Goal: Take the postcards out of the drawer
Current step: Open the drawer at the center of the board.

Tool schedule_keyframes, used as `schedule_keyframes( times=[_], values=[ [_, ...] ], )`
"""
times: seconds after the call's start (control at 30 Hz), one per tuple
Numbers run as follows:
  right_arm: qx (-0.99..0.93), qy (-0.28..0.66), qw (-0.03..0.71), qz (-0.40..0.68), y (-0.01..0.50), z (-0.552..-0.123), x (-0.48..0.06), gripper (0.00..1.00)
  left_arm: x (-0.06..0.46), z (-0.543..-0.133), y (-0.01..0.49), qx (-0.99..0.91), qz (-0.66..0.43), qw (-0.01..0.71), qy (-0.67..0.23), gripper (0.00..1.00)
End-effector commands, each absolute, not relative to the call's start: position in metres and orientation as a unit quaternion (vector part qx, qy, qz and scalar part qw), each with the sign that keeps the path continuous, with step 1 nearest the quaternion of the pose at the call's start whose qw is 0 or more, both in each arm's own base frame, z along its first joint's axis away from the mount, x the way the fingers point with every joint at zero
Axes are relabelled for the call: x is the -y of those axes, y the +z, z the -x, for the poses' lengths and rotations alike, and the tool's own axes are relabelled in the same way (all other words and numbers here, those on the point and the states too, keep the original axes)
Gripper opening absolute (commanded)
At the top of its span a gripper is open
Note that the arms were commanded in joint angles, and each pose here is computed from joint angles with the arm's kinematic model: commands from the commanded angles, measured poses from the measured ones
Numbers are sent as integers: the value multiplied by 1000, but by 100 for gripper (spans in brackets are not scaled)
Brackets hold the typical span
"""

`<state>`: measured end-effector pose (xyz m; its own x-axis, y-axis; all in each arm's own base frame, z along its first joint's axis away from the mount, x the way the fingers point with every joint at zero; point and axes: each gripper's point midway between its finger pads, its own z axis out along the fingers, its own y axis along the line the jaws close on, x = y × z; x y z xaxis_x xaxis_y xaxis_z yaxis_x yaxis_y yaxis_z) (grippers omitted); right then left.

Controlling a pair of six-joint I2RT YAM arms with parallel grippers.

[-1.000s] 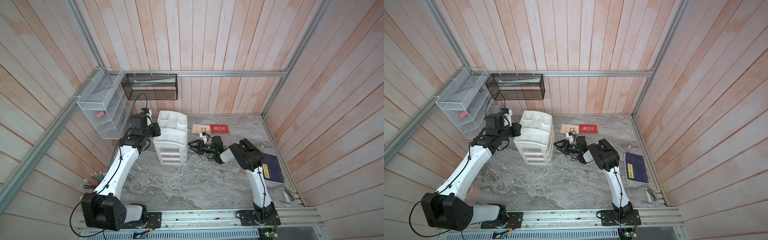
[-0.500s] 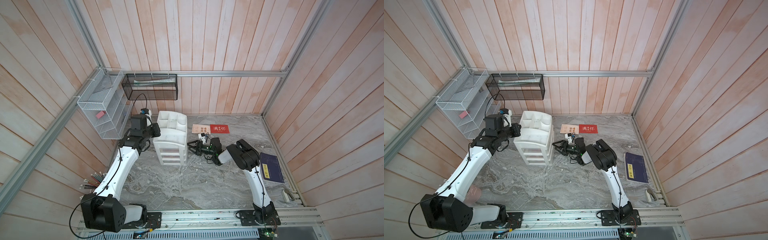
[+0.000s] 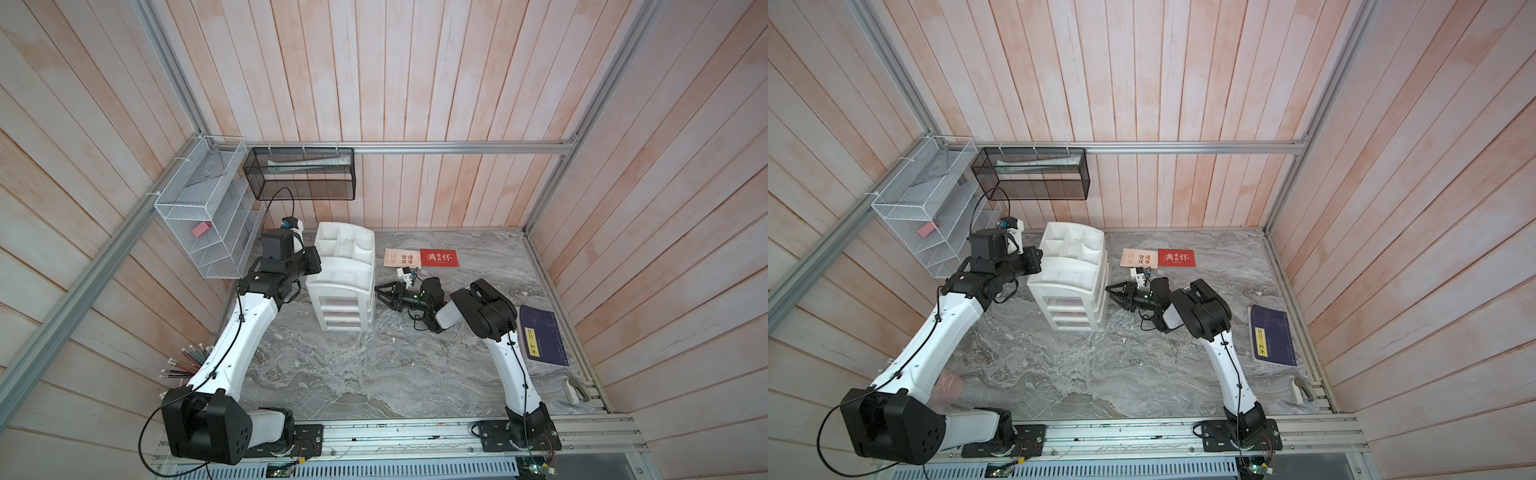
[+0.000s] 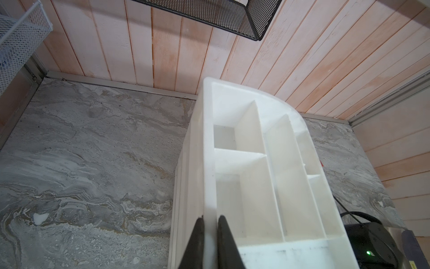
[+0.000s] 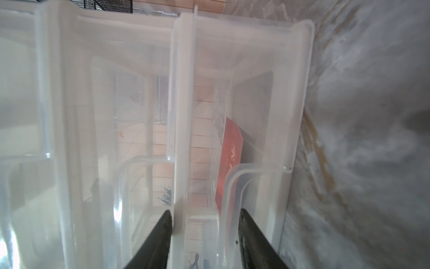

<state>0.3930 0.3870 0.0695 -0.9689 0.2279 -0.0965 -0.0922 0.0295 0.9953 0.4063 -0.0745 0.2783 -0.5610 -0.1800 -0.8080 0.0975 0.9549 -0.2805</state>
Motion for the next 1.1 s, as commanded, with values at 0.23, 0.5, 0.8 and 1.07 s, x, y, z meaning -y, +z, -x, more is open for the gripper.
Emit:
schedule_keyframes(
  times=[0.23, 0.5, 0.8, 1.07],
  values=[
    [-698, 705, 120, -36, 69, -386, -387, 40, 79, -399, 270, -877, 10, 456, -150, 12],
    [-696, 706, 127, -30, 74, -386, -384, 36, 74, -399, 271, -877, 18, 459, -139, 12],
    [-700, 701, 133, -19, 78, -385, -378, 32, 68, -400, 270, -879, 27, 459, -125, 10],
    [-709, 690, 145, 0, 80, -384, -370, 32, 63, -400, 270, -880, 33, 460, -112, 10]
  ],
)
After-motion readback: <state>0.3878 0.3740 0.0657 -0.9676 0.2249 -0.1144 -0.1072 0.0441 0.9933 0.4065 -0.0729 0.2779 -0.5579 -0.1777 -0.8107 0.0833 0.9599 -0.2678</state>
